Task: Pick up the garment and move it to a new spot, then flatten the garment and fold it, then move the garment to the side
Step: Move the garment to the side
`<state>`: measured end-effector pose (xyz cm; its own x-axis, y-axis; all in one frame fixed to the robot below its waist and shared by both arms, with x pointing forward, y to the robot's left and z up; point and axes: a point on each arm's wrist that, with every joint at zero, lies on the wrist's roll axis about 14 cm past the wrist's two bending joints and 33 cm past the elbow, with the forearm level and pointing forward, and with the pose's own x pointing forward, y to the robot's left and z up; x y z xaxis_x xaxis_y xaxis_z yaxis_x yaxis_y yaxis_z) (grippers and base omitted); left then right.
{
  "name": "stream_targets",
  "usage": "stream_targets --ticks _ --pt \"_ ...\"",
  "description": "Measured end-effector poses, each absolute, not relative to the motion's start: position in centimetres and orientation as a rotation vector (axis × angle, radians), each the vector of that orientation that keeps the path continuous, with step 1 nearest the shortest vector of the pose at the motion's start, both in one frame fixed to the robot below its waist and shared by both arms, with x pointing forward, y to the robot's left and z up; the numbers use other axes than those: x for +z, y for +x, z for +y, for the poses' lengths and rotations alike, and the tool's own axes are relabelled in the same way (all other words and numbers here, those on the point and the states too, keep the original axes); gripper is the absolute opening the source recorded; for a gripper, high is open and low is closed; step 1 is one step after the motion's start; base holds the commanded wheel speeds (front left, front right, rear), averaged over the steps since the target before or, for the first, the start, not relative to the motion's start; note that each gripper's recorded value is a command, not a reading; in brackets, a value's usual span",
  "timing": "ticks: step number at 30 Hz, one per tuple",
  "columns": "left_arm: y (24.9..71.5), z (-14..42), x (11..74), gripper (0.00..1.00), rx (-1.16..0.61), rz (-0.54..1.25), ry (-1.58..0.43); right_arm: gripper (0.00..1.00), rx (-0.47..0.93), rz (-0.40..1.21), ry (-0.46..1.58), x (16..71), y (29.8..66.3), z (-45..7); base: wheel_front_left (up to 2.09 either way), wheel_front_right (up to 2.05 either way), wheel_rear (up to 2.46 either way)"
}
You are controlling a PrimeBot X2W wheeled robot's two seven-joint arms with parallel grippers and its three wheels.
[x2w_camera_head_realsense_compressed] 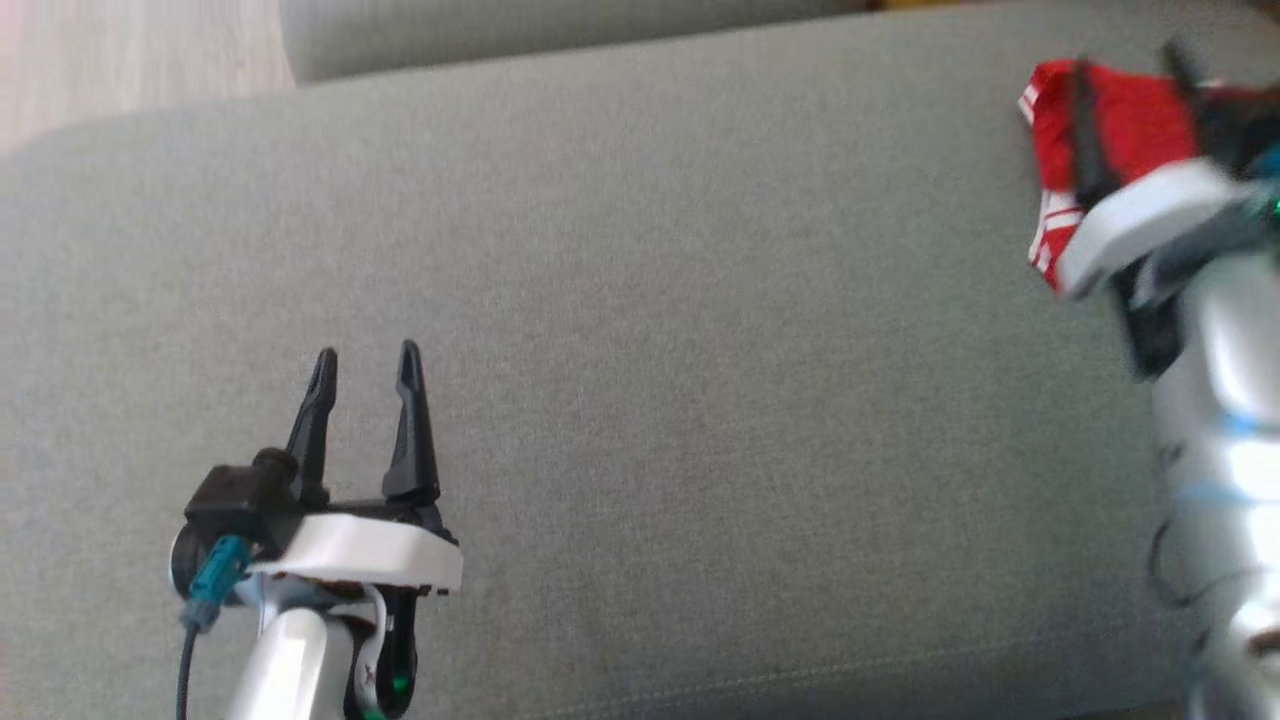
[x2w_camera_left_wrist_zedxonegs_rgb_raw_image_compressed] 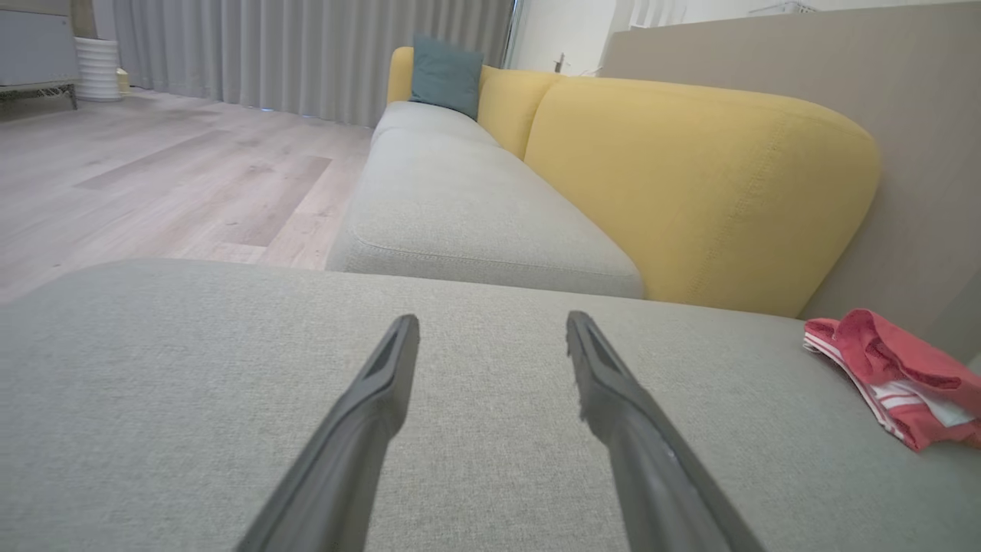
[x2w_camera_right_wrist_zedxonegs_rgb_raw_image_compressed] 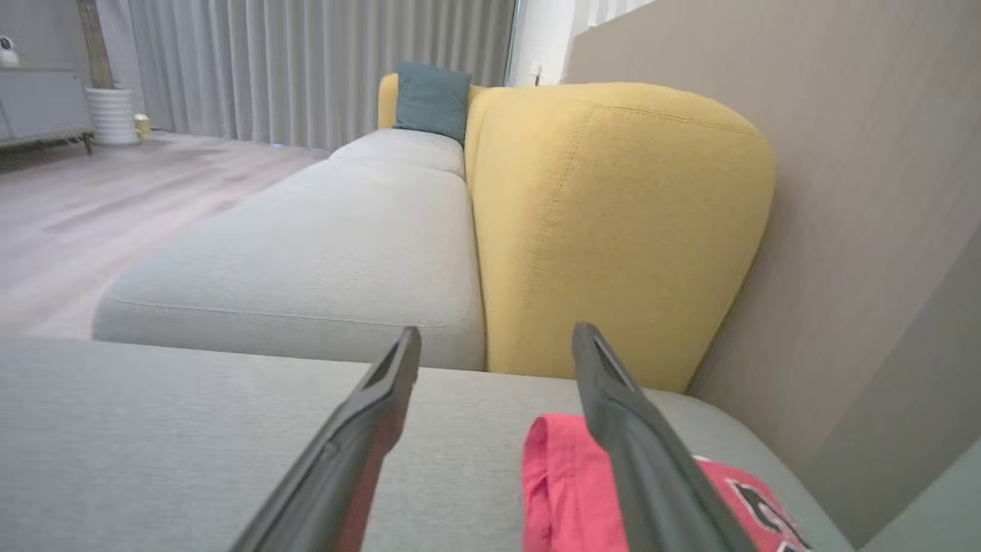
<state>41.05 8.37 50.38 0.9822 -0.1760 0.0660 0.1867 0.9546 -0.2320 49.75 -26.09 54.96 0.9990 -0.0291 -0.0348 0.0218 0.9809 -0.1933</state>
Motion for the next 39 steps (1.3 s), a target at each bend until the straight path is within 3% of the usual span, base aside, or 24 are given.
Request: stream_targets --ticks 6,18,32,39 --pt "38.8 9.0 50.8 1.0 -0.16 -0.045 -0.255 1.0 0.03 -0.041 -0.061 54.6 45.8 -22.0 0.0 0.0 0.0" --pt "35.1 12.4 49.2 1.0 -0.051 -0.003 -0.228 1.0 0.063 -0.067 0.036 52.0 38.9 -18.6 0.0 0.0 0.0" --pt "32.7 13.8 48.2 1.0 -0.01 0.019 -0.204 1.0 0.106 0.031 0.175 48.9 34.2 -16.0 0.0 0.0 0.0" --pt "32.7 13.6 48.3 1.0 -0.02 0.015 -0.187 1.0 0.1 0.045 0.179 48.5 33.6 -16.2 0.0 0.0 0.0"
